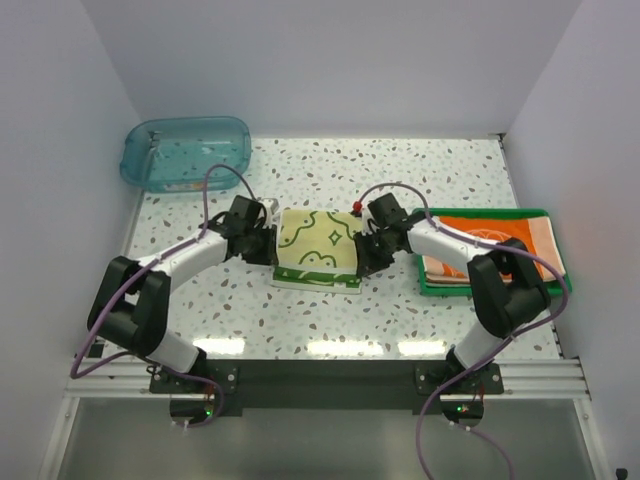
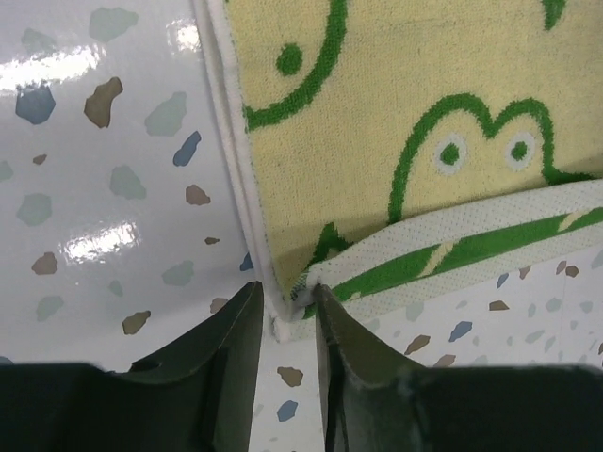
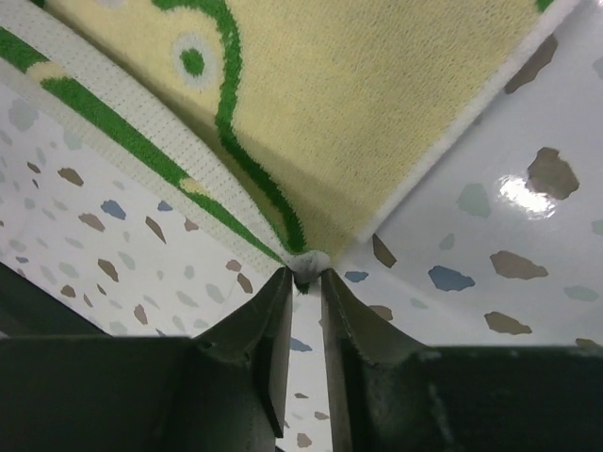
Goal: Fold and stack the towels
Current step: Fold the towel
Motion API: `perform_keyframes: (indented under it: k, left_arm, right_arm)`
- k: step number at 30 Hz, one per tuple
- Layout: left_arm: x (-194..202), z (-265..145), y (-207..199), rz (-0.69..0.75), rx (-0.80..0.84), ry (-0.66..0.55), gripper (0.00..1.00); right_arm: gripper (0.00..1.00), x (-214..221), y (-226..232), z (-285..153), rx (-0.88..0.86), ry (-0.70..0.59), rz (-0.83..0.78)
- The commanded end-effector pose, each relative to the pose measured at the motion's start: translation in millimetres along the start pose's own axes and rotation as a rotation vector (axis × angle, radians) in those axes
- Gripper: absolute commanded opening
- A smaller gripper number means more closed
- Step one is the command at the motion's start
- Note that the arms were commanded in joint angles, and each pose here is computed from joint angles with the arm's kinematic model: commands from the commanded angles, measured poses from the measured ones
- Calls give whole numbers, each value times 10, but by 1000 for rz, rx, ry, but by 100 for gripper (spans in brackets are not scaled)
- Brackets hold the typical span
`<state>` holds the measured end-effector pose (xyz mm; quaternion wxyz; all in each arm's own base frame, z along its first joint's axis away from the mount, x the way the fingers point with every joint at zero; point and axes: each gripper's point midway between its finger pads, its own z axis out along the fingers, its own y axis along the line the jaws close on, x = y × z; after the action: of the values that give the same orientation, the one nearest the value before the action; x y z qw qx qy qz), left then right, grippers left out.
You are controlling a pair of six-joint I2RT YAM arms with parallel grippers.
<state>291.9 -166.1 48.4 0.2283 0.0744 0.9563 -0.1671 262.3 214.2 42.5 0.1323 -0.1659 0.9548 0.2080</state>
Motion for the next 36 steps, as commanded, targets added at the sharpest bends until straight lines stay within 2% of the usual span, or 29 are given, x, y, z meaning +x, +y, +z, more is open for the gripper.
perform_keyframes:
  k: [1, 3, 5, 8, 12, 16, 17, 21, 24, 30, 36]
  left_arm:
    - [81, -115, 38, -26, -20, 8, 35]
    - [107, -201, -6, -35, -1, -4, 46]
    - [121, -323, -65, -43, 25, -25, 65]
    - [155, -463, -107, -60, 47, -61, 77]
    - [90, -546, -134, -70, 53, -100, 78]
    - [-29, -492, -226, -54, 68, -103, 68]
    - [-56, -472, -254, -46, 71, -103, 62]
    - [-226, -350, -390, -3, 55, -110, 50]
    - [-221, -171, -414, 13, 39, -72, 42]
    - [146, 126, -228, -13, -43, 55, 33]
    - [679, 70, -114, -92, -49, 148, 31]
  right_arm:
    - [24, 171, 111, -70, -21, 47, -46]
    - [27, 272, 238, -102, -43, 64, -90]
    - [30, 377, 351, -178, -57, 74, -125]
    - [35, 524, 450, -297, -89, 86, -148]
    - [37, 492, 450, -455, -72, 39, -181]
    - [37, 267, 428, -474, -21, -35, -157]
    - [35, 221, 436, -456, -18, -45, -141]
    - [32, 19, 420, -268, 11, -90, -45]
    - [29, -16, 419, -148, 6, -97, -10]
    - [29, 198, 291, 121, 25, -18, 21]
    - [29, 536, 164, 144, 50, 50, 42]
